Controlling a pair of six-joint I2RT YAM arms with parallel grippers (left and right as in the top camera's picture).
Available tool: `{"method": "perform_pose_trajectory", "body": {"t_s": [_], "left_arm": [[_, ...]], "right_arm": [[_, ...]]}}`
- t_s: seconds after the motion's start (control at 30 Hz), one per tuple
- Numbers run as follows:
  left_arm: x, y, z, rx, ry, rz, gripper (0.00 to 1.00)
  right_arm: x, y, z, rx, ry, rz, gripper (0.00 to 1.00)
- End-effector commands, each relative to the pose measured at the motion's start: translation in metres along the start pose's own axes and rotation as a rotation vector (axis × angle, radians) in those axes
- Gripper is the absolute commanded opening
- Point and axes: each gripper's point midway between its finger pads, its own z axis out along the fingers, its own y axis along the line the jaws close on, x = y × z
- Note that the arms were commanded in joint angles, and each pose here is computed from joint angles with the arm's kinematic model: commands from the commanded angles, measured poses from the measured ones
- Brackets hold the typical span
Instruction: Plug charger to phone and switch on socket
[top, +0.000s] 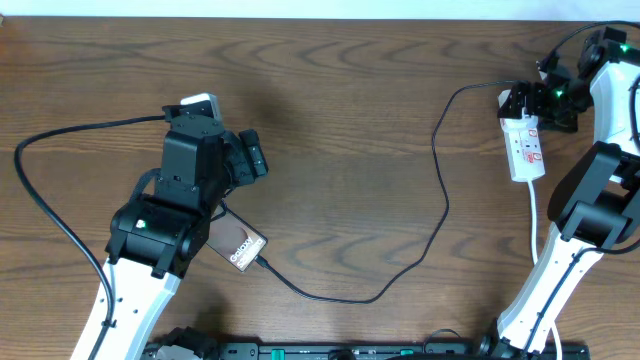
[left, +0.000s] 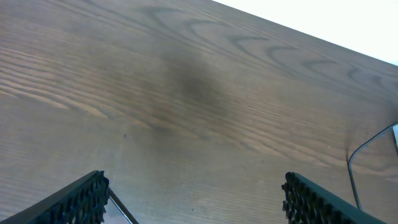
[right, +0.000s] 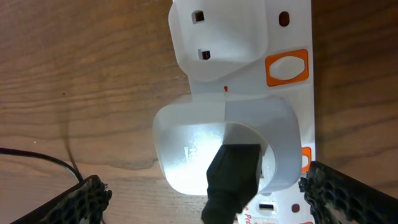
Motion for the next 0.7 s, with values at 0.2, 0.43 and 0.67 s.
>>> {"method": "perform_pose_trajectory", "body": {"t_s": [0.2,0.43,0.67], "left_arm": [[-0.009,-0.001,-0.004,-0.008,-0.024,-0.003,0.88],[-0.009,-0.001,-0.004,-0.008,-0.024,-0.003,0.88],[-0.009,-0.001,-0.004,-0.008,-0.024,-0.003,0.88]], "right_arm": [[0.015,0.0,0.026,-0.023,0.05,0.027,0.99],[0.013,0.016,0.03,-0.063,0.047,0.008,0.99],[0.013,0.034,0.036,-0.067,0.061,-0.024,0.99]]}}
